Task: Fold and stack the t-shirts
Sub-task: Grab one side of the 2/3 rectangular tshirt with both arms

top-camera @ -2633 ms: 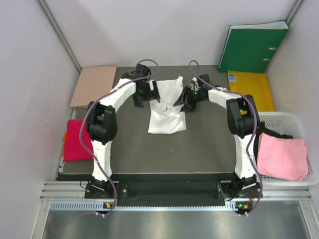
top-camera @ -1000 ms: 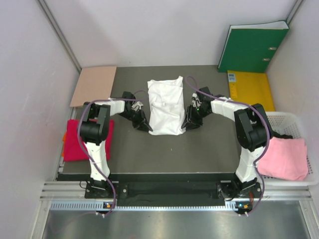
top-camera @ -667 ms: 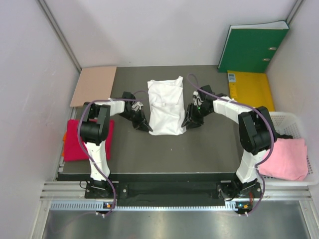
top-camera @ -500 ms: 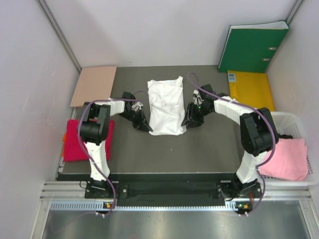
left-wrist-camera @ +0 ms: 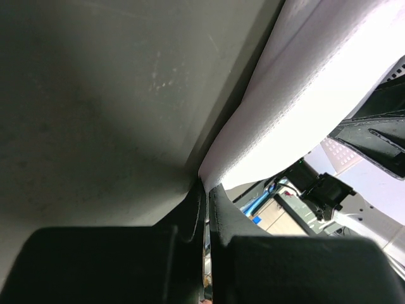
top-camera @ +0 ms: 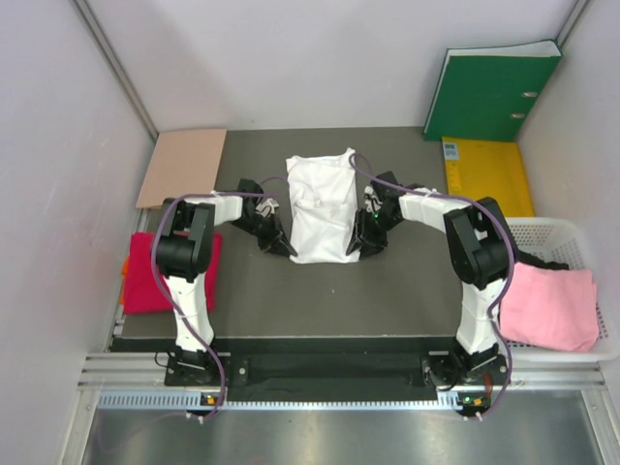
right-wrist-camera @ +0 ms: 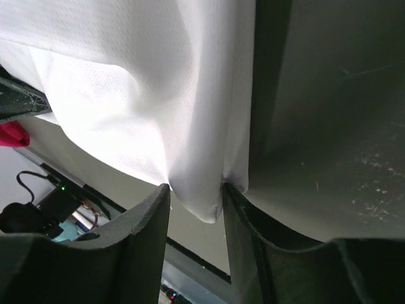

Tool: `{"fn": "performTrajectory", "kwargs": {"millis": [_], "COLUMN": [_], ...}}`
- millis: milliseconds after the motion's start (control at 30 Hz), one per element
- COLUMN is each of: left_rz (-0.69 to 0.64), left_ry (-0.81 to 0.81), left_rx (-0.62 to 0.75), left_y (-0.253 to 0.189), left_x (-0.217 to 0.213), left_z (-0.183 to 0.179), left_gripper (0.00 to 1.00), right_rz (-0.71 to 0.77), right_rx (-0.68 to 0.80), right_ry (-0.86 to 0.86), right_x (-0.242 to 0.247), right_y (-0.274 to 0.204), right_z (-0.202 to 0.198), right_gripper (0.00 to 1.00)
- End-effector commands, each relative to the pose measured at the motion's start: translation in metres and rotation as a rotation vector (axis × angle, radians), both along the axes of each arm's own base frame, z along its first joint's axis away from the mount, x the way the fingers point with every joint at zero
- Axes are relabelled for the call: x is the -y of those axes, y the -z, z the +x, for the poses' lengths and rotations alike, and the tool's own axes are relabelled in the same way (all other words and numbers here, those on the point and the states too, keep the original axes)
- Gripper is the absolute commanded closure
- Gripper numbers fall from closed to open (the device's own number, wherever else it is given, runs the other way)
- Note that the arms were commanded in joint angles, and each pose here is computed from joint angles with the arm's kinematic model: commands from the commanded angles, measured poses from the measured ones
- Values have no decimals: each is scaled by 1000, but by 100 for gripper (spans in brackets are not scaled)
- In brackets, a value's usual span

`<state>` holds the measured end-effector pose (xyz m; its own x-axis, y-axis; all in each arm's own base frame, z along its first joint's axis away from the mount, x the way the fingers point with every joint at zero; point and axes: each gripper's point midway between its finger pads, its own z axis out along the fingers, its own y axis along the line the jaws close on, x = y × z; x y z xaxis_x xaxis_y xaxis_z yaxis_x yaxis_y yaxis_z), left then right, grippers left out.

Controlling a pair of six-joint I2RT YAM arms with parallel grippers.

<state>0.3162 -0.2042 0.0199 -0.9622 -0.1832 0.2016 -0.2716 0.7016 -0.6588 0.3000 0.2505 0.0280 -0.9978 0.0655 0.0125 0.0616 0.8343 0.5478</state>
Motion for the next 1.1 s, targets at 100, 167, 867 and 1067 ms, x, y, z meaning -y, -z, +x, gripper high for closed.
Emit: {"fn": "performTrajectory", "kwargs": {"millis": [100, 167, 867, 1067], "left_rz": [105, 117, 149, 163], "left_ry": [28, 33, 120, 105], "left_rx": [-9, -6, -9, 118], "left_y": [26, 25, -51, -98], "left_x": [-13, -14, -29, -24], "left_z": [-4, -4, -59, -14], "left_gripper": [100, 100, 100, 100], "right_rz": [-83, -102, -60, -17], "right_rx": [61, 66, 53, 172], "right_ry": [-70, -74, -209, -202], "right_x": [-5, -2, 14, -5], "right_y": [13, 13, -62, -108], "right_z": [7, 7, -40, 5], "right_gripper": [68, 90, 100, 99]}}
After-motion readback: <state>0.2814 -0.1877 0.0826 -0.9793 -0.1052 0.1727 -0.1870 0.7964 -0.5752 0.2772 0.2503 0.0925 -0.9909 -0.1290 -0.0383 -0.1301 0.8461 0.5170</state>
